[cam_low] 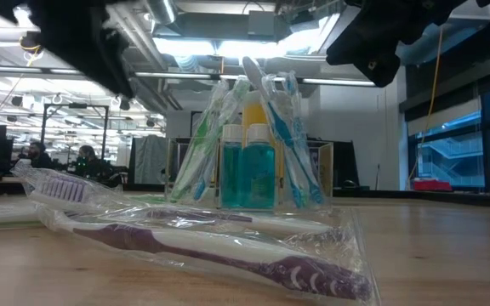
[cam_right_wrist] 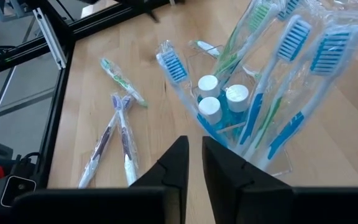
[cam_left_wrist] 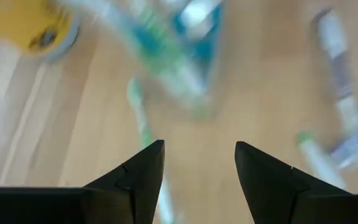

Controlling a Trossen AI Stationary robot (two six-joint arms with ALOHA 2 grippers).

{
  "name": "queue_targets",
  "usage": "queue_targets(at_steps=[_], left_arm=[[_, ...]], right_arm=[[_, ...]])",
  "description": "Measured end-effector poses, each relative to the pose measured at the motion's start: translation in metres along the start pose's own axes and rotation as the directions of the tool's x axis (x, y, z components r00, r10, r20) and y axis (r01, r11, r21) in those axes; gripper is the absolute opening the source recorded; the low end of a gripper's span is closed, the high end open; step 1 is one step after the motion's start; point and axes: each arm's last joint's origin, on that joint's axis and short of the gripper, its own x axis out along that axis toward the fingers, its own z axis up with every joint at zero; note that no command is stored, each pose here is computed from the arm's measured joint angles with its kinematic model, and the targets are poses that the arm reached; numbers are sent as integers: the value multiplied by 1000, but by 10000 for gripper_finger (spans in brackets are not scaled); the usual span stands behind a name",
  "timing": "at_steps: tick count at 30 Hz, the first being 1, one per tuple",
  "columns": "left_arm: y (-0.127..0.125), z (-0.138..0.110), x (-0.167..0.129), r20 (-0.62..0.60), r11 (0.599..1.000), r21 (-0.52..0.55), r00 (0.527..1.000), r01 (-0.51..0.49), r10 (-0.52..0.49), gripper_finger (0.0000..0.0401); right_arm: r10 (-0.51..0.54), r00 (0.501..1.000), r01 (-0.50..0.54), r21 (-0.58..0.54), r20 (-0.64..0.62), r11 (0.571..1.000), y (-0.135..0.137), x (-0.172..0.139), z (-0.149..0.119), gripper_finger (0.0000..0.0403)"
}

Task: Pick & Place toothbrushing station
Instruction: Put the green toothbrush into the transparent organizer

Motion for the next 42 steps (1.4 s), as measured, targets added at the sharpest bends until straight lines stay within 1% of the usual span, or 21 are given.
queue_targets(at_steps=[2,6,11,14,17,19,21,24,28,34,39,42], left_arm=[[9,-3,3,-71,999,-18,997,-28,27,194],[27,-5,12,-178,994,-94,983,-58,40,194],[49,-1,21,-234,979,-192,972,-68,21,194],[59,-1,26,-255,971,-232,967,-65,4,194],[68,-9,35,-292,968,-243,956,-62,-12,194],[71,-15,41,-309,963,-264,950,-47,-39,194],[74,-19,45,-310,965,-259,949,-25,-58,194],[74,-23,50,-286,965,-262,956,-16,-61,194],[70,-22,56,-222,956,-288,967,55,-123,194],[70,-28,63,-178,948,-311,976,68,-128,194],[69,-38,67,-196,945,-322,973,57,-125,194],[69,-42,70,-173,941,-333,976,66,-129,194]], right_arm=[[0,1000,0,0,0,1000,0,0,0,50],[0,1000,0,0,0,1000,0,0,0,44],[0,1000,0,0,0,1000,0,0,0,35],[0,1000,0,1,0,1000,0,0,0,30],[0,1000,0,1,0,1000,0,0,0,27],[0,1000,0,1,0,1000,0,0,0,25],[0,1000,0,0,0,1000,0,0,0,24],[0,1000,0,0,0,1000,0,0,0,28],[0,1000,0,-1,0,1000,0,0,0,35],[-3,1000,3,-4,1,1000,0,0,0,46],[-3,1000,3,-5,1,1000,0,0,0,53],[-3,1000,3,-5,1,1000,0,0,0,54]])
